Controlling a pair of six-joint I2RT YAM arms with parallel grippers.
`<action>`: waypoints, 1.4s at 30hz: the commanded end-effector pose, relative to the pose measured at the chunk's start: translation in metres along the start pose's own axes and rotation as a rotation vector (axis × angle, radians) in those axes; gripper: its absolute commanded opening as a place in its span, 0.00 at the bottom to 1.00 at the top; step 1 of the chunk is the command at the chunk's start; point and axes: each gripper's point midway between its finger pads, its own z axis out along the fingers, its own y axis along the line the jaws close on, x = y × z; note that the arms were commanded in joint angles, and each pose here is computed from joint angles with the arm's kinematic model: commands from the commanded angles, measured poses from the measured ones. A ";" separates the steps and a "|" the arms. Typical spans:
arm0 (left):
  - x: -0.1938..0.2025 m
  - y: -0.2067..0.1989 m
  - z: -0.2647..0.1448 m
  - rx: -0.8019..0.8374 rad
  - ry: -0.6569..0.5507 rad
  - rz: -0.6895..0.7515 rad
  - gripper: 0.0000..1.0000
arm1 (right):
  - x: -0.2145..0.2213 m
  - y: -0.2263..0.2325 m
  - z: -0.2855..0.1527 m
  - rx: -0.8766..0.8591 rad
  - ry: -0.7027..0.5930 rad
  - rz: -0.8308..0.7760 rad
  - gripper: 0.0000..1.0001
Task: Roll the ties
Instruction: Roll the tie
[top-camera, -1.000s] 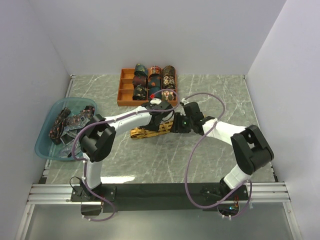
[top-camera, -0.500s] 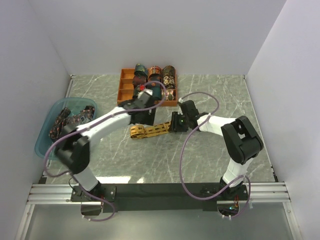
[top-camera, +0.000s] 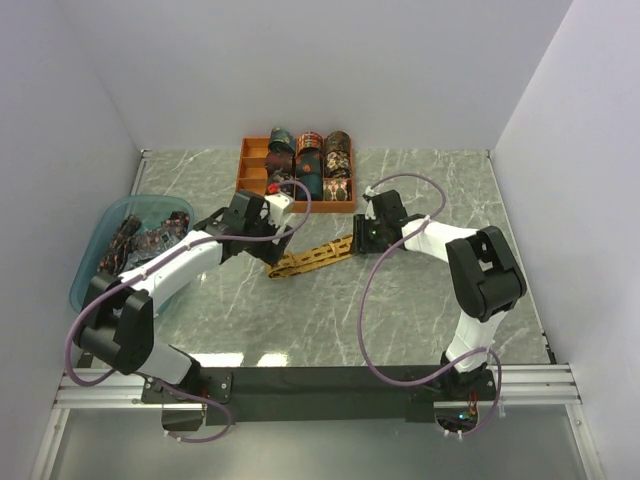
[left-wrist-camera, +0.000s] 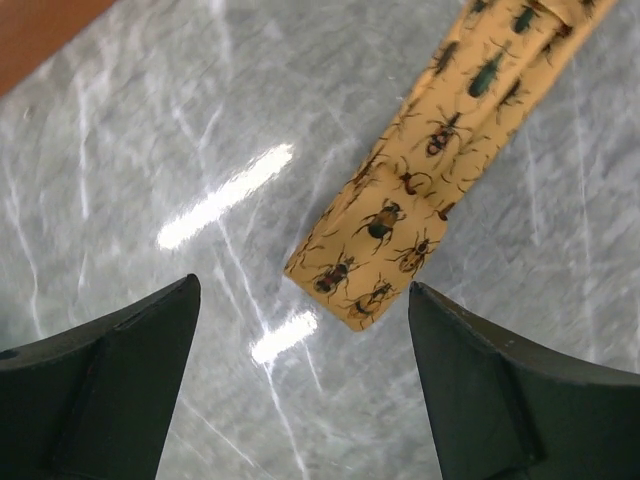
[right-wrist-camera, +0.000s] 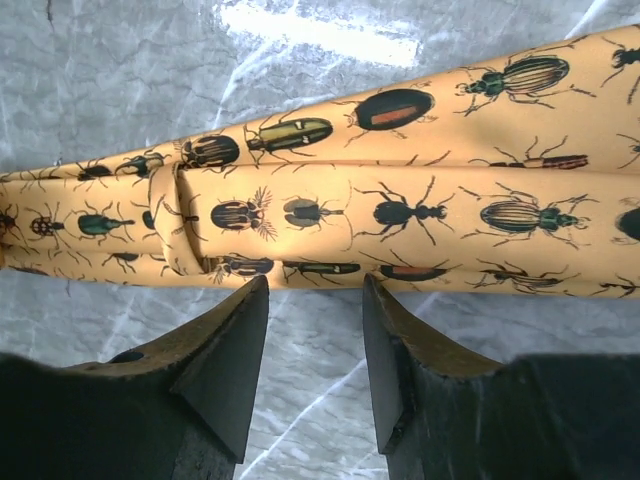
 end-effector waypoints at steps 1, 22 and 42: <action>-0.013 -0.014 0.003 0.146 -0.096 0.184 0.90 | -0.002 -0.010 -0.002 0.032 0.006 -0.043 0.50; 0.009 -0.024 0.043 0.279 0.043 0.311 0.94 | 0.009 0.010 -0.058 -0.048 -0.100 0.006 0.81; 0.047 -0.035 0.072 0.257 0.215 0.404 0.73 | 0.017 0.020 -0.068 -0.103 -0.109 0.049 0.81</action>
